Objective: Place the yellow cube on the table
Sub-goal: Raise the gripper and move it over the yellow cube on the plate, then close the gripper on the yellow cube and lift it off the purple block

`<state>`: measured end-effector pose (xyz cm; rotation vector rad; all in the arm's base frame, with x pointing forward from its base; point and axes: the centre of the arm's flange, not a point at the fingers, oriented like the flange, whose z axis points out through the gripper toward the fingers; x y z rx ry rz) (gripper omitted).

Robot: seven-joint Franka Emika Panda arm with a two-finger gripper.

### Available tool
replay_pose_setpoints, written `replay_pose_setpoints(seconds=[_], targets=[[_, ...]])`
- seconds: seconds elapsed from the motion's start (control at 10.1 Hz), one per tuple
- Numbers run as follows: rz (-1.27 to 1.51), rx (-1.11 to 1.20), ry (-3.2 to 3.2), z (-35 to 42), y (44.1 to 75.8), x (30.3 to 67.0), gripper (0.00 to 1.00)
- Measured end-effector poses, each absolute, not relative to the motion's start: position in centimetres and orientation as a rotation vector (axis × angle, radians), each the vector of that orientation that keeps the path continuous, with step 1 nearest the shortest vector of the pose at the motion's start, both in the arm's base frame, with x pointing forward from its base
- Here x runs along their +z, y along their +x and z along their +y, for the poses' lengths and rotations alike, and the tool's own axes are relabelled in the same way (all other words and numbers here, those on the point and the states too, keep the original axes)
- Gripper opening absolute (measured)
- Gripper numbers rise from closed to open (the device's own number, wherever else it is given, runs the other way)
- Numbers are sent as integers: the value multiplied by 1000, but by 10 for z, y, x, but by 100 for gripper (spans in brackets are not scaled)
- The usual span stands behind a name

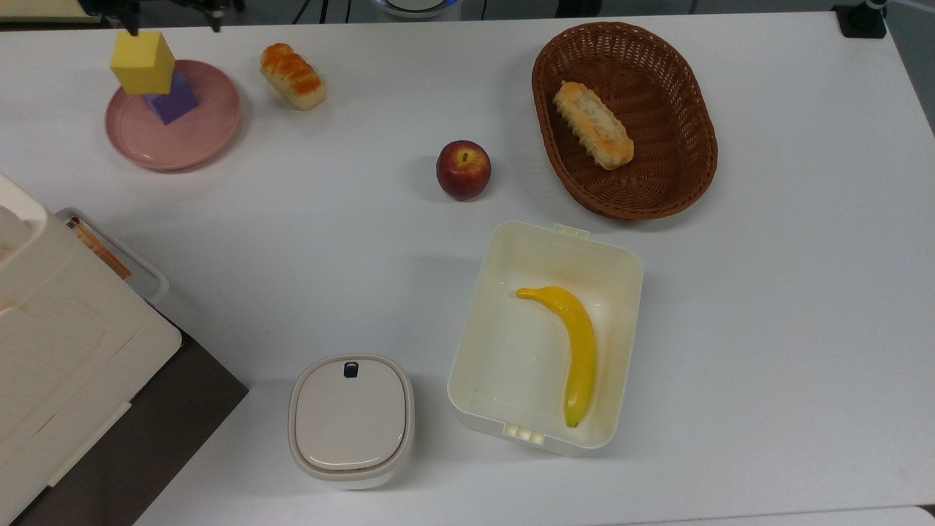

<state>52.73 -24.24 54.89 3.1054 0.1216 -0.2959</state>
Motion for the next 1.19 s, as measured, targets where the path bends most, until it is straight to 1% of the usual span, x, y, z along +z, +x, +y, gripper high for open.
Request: replay_pose_setpoints(seconds=[0.1, 0.3, 0.59, 0.79, 0.99, 1.19], targets=[[133, -320, 3120, -272, 514, 541, 100], [152, -427, 3120, -307, 503, 510, 100], [171, -668, 3034, -331, 506, 448, 100], [189, -784, 3002, -337, 510, 411, 100], [180, -824, 2996, -344, 507, 397, 100], [191, -871, 2952, -349, 506, 390, 94]])
